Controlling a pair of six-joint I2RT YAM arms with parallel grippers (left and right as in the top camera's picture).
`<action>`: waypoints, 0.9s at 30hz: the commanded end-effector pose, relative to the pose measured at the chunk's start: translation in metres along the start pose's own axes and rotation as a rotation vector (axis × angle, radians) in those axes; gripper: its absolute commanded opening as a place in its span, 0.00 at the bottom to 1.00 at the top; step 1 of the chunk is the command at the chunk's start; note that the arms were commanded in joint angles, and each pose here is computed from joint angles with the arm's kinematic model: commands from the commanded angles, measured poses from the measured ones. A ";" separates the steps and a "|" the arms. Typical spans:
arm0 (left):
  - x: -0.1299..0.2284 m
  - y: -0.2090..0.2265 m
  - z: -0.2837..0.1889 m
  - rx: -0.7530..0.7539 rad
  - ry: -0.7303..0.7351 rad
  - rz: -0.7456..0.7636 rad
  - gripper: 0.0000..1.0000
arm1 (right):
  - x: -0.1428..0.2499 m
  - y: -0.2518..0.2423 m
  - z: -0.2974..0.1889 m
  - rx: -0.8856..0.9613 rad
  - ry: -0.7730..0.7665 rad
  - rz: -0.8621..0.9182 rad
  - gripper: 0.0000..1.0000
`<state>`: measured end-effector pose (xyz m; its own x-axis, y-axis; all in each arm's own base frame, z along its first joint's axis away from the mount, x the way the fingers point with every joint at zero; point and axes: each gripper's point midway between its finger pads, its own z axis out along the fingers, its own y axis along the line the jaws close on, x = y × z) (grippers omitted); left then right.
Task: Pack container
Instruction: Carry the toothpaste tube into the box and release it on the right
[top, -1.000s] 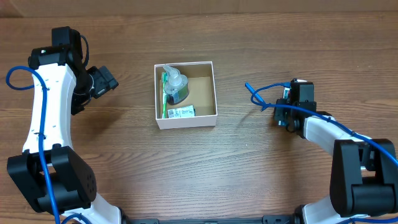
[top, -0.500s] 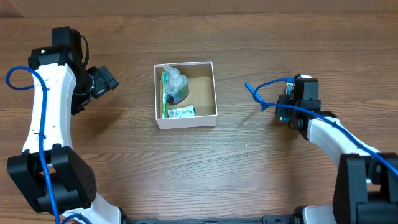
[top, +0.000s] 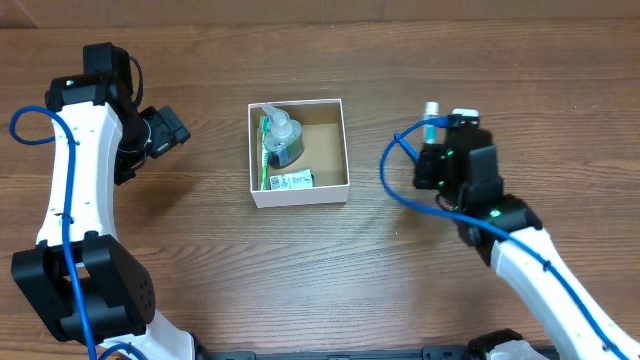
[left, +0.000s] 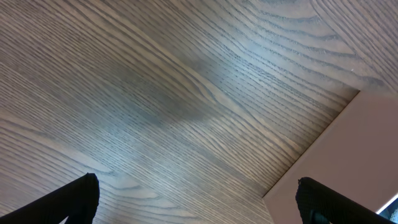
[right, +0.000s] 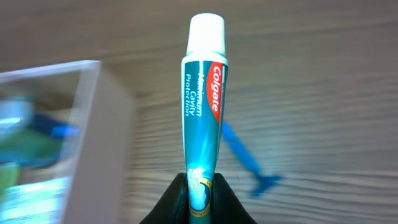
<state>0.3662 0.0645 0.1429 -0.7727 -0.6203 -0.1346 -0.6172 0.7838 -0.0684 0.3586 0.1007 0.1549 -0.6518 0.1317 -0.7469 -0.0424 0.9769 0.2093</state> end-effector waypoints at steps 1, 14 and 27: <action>-0.005 -0.001 -0.017 0.021 -0.046 -0.014 1.00 | -0.013 0.053 -0.020 -0.133 -0.047 0.094 0.12; -0.005 -0.001 -0.017 0.021 -0.046 -0.014 1.00 | 0.003 0.165 -0.026 -0.415 -0.078 0.079 0.12; -0.005 -0.001 -0.017 0.021 -0.046 -0.014 1.00 | 0.011 0.182 0.005 -0.453 -0.079 0.075 0.16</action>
<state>0.3662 0.0643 0.1429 -0.7730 -0.6200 -0.1346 -0.6169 0.7840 -0.0684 0.3428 0.2700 0.1695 -0.6229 0.2130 -0.7527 -0.3050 0.8199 0.4845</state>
